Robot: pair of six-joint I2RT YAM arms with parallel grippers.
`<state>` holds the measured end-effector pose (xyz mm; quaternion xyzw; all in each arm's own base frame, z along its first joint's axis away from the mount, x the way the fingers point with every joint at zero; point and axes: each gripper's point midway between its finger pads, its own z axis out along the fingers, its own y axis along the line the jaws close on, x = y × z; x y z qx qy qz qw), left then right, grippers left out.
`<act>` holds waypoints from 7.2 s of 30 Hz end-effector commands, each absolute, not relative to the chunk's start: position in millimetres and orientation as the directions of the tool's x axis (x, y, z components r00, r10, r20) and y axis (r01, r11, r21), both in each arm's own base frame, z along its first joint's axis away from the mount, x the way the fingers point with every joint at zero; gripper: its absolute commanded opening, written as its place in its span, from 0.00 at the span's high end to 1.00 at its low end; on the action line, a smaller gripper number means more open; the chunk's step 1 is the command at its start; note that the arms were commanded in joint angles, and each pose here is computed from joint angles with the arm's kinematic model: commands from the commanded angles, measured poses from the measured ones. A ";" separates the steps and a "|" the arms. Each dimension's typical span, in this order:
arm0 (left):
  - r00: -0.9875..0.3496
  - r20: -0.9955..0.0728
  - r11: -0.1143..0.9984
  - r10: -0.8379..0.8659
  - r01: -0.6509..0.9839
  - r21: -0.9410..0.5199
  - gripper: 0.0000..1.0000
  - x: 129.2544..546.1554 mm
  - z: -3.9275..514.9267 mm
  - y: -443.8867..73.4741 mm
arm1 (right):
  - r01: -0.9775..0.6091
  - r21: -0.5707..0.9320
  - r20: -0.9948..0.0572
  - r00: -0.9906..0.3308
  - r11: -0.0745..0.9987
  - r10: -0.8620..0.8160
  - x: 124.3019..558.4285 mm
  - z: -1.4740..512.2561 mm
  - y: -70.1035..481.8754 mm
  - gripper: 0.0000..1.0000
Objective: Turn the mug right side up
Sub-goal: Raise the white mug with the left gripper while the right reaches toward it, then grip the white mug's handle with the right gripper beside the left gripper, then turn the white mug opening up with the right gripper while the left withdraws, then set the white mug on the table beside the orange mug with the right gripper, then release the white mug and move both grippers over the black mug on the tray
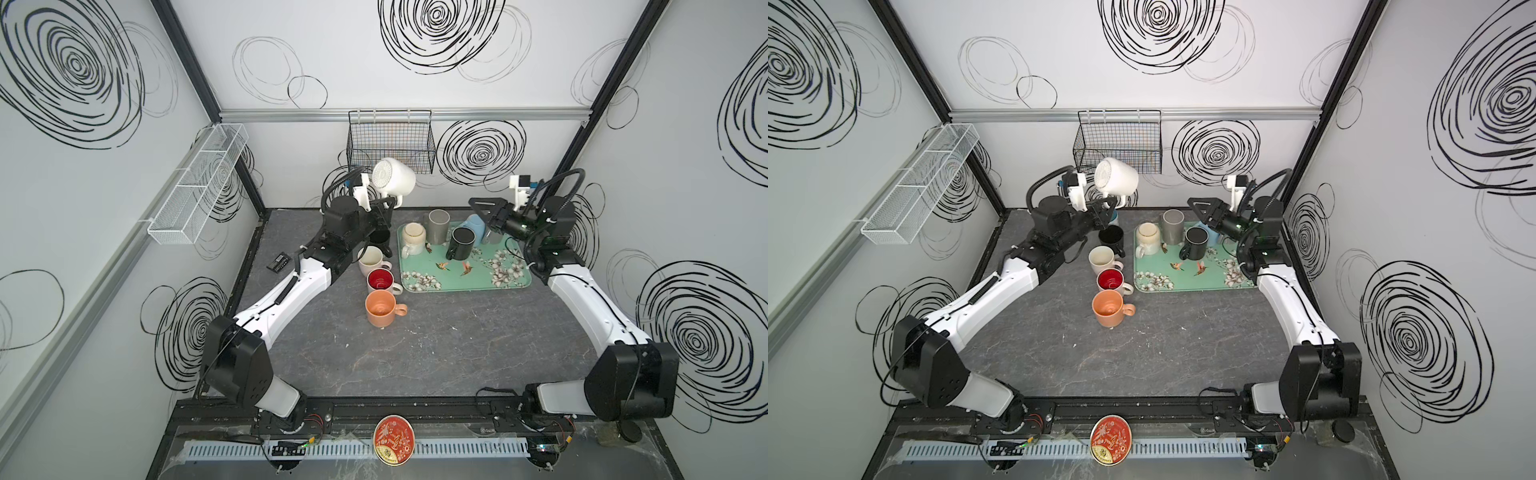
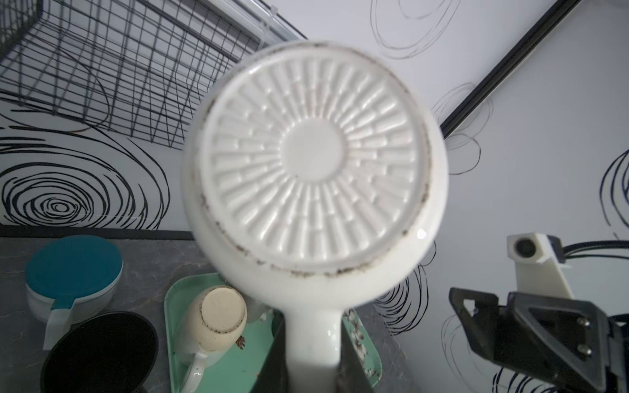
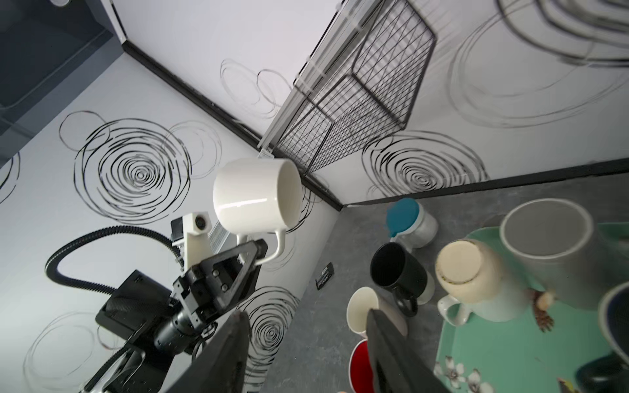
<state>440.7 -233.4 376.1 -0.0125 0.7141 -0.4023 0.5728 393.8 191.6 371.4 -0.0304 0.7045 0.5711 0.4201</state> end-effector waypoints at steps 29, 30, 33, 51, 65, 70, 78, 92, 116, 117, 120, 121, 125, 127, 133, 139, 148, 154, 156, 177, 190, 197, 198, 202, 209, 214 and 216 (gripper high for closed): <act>-0.336 -0.635 0.083 -0.696 0.840 -0.536 1.00 358.9 541.4 -297.2 | -0.752 0.659 -0.700 -0.601 0.024 0.387 371.3 475.2 287.9 0.40; -0.339 -0.633 0.081 -0.696 0.839 -0.538 1.00 359.0 541.3 -297.8 | -0.757 0.653 -0.702 -0.594 0.023 0.392 370.2 476.8 287.4 0.41; -0.346 -0.635 0.073 -0.691 0.840 -0.538 1.00 356.1 541.0 -301.8 | -0.757 0.653 -0.697 -0.587 0.027 0.413 370.6 478.2 284.6 0.45; -0.341 -0.645 0.091 -0.684 0.837 -0.539 1.00 357.2 537.9 -301.7 | -0.742 0.665 -0.664 -0.539 0.080 0.518 374.3 479.5 260.5 0.59; -0.354 -0.772 0.162 -0.527 0.850 -0.501 1.00 346.3 519.2 -340.8 | -0.755 0.656 -0.660 -0.561 0.020 0.500 370.2 487.4 263.0 0.80; -0.374 -0.750 0.149 -0.546 0.838 -0.526 1.00 348.9 513.0 -333.0 | -0.761 0.649 -0.647 -0.557 -0.007 0.520 365.2 488.8 252.6 1.00; -0.408 -0.750 0.183 -0.520 0.805 -0.565 0.82 348.3 493.0 -331.5 | -0.779 0.626 -0.665 -0.506 0.039 0.549 356.8 489.8 235.1 1.00; -0.410 -0.799 0.325 -0.440 0.756 -0.568 0.53 351.2 458.5 -311.2 | -0.784 0.578 -0.765 -0.423 0.228 0.485 365.8 464.1 229.7 1.00; -0.529 -0.652 0.735 -0.543 0.076 -0.674 0.54 413.3 322.3 -148.0 | -0.974 -0.092 -0.864 -0.024 0.205 -0.503 239.6 293.3 352.2 1.00; -0.536 -0.643 0.733 -0.547 0.065 -0.677 0.54 414.0 318.4 -148.1 | -0.976 -0.105 -0.850 -0.010 0.188 -0.527 234.4 286.1 355.2 1.00; -0.549 -0.620 0.724 -0.560 0.040 -0.689 0.53 414.3 309.4 -148.6 | -0.980 -0.135 -0.790 0.016 0.148 -0.613 220.1 256.5 356.8 1.00; -0.550 -0.617 0.723 -0.562 0.036 -0.690 0.53 413.8 307.8 -148.5 | -0.981 -0.141 -0.764 0.021 0.136 -0.644 216.0 244.3 354.9 1.00; -0.556 -0.612 0.723 -0.563 0.026 -0.690 0.53 412.5 302.5 -148.0 | -0.974 -0.182 -0.677 0.024 0.135 -0.736 206.3 205.8 346.4 1.00; -0.560 -0.610 0.726 -0.561 0.022 -0.687 0.53 411.8 299.9 -147.9 | -0.969 -0.206 -0.643 0.030 0.135 -0.765 201.2 190.5 343.9 1.00; -0.574 -0.599 0.726 -0.559 0.011 -0.688 0.53 411.1 291.7 -148.2 | -0.956 -0.254 -0.555 0.021 0.146 -0.831 193.6 146.7 338.7 1.00; -0.593 -0.579 0.718 -0.559 0.003 -0.696 0.53 408.0 281.3 -150.7 | -0.941 -0.262 -0.501 -0.056 0.213 -0.864 199.0 124.9 342.6 1.00; -0.604 -0.571 0.717 -0.556 -0.001 -0.698 0.53 407.7 274.4 -152.1 | -0.930 -0.301 -0.470 -0.048 0.212 -0.881 201.8 105.0 344.5 1.00; -0.618 -0.549 0.703 -0.562 -0.008 -0.711 0.52 410.1 267.9 -155.9 | -0.923 -0.299 -0.507 -0.062 0.243 -0.859 205.1 91.8 349.7 1.00; -0.623 -0.545 0.698 -0.561 -0.003 -0.716 0.52 410.7 267.9 -158.3 | -0.922 -0.300 -0.503 -0.066 0.246 -0.862 205.0 84.3 349.7 1.00; -0.634 -0.607 0.747 -0.479 0.069 -0.661 0.48 412.2 273.0 -182.0 | -0.893 -0.256 -0.630 -0.136 0.370 -0.764 212.2 152.4 331.5 0.44; -0.707 -0.675 0.830 -0.210 0.236 -0.505 0.48 419.3 259.9 -285.4 | -0.273 0.126 -0.867 -0.498 0.954 -0.028 387.8 255.8 177.4 0.29; -0.752 -0.655 0.815 -0.075 0.333 -0.475 0.48 417.6 229.7 -356.3 | -0.004 0.274 -0.747 -0.631 0.962 0.210 473.0 219.8 103.0 0.25; -0.758 -0.649 0.807 -0.062 0.345 -0.480 0.48 416.2 227.4 -364.0 | 0.002 0.278 -0.733 -0.646 0.961 0.213 483.0 214.2 100.1 0.25; -0.779 -0.627 0.793 -0.018 0.371 -0.483 0.47 407.7 214.7 -382.4 | -0.013 0.262 -0.684 -0.708 0.965 0.176 513.8 188.7 97.2 0.26; -0.799 -0.601 0.804 0.036 0.380 -0.457 0.47 398.9 194.6 -383.6 | -0.055 0.294 -0.599 -0.789 0.954 0.139 543.2 150.3 114.3 0.27; -0.799 -0.598 0.812 0.062 0.389 -0.436 0.47 397.1 190.9 -380.4 | -0.066 0.252 -0.579 -0.810 0.965 0.095 553.2 131.3 117.1 0.28; -0.800 -0.596 0.812 0.066 0.390 -0.434 0.46 397.2 190.1 -379.1 | -0.075 0.227 -0.572 -0.818 0.971 0.070 553.6 123.0 117.3 0.28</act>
